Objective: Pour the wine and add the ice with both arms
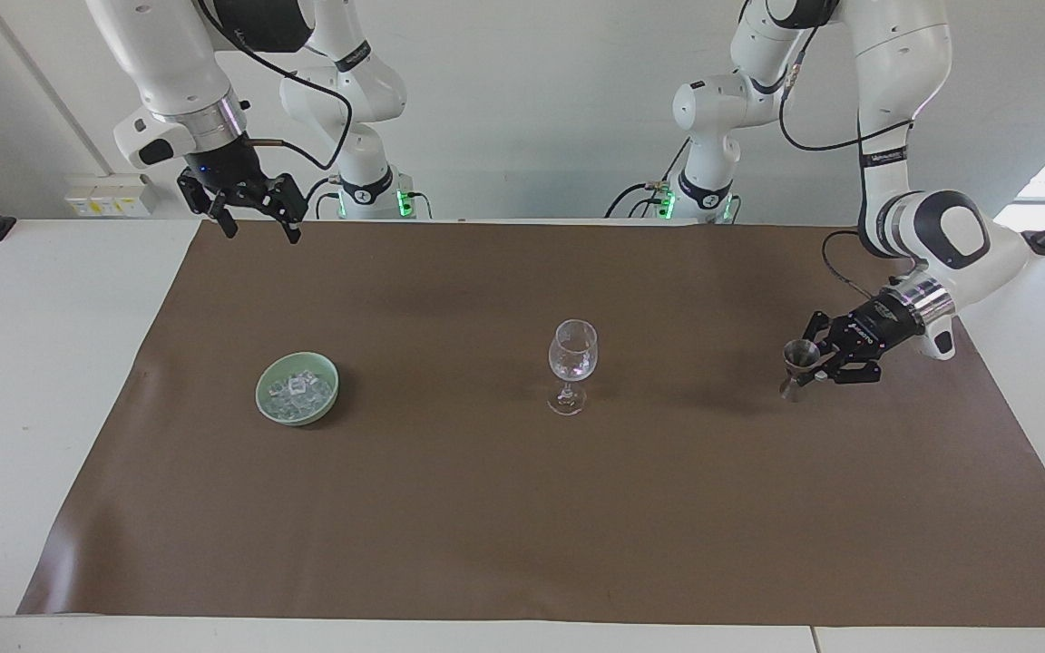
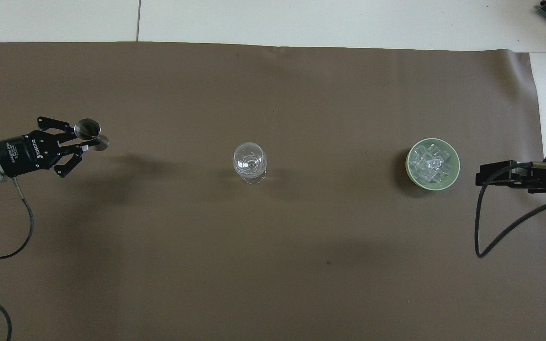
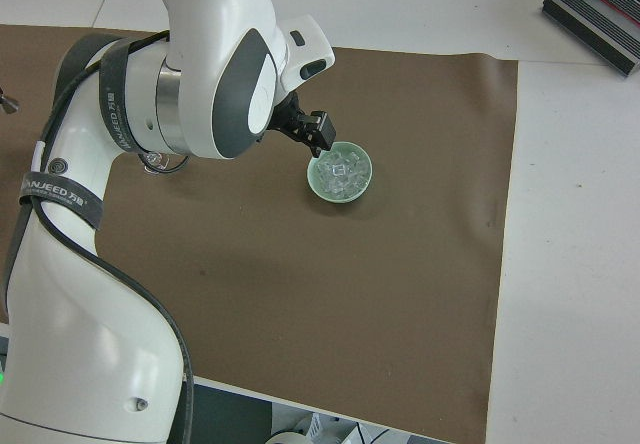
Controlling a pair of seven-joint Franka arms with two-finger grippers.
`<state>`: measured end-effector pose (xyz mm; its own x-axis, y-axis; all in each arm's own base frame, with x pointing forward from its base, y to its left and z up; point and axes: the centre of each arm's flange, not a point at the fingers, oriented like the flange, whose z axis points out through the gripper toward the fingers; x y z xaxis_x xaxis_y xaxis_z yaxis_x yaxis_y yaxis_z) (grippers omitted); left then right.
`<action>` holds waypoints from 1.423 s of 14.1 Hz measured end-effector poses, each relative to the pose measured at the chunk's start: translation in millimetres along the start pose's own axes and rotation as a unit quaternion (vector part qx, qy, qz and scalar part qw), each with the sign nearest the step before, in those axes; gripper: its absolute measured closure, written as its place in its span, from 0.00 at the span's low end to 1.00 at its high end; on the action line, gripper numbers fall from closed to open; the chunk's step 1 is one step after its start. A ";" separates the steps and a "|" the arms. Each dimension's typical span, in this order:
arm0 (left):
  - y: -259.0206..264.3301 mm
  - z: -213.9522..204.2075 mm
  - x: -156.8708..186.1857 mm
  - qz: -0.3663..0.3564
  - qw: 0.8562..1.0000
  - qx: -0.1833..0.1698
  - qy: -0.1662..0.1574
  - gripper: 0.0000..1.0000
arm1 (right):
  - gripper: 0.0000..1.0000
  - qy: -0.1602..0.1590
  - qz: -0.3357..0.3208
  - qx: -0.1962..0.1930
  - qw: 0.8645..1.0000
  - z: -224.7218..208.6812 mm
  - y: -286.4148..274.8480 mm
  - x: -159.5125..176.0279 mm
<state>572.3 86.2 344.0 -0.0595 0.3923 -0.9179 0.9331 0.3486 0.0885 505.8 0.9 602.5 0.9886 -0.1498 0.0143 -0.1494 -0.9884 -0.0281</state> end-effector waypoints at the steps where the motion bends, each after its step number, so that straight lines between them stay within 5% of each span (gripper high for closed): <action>1: 2.8 -4.7 10.8 -0.017 1.000 -0.013 -0.009 0.80 | 0.00 -0.002 -0.004 0.000 1.000 1.8 -2.3 -0.6; 6: 11.6 -14.4 46.2 -0.119 0.988 -0.078 -0.067 0.80 | 0.00 -0.011 -0.051 -0.001 0.999 18.0 -12.2 -3.3; 10: 11.3 -21.9 79.4 -0.165 0.978 -0.101 -0.080 0.80 | 0.00 0.032 -0.100 0.002 0.995 51.5 -11.8 6.6; 20: -4.7 -3.6 111.7 -0.124 0.985 -0.072 -0.101 0.80 | 0.00 0.038 -0.094 0.003 0.995 59.6 1.8 4.7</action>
<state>560.0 131.5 242.4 -0.1934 0.1076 -0.9752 0.8385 0.5343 -0.1073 511.3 0.0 542.9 0.9948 0.0361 0.0948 0.0385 -0.9990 -0.0241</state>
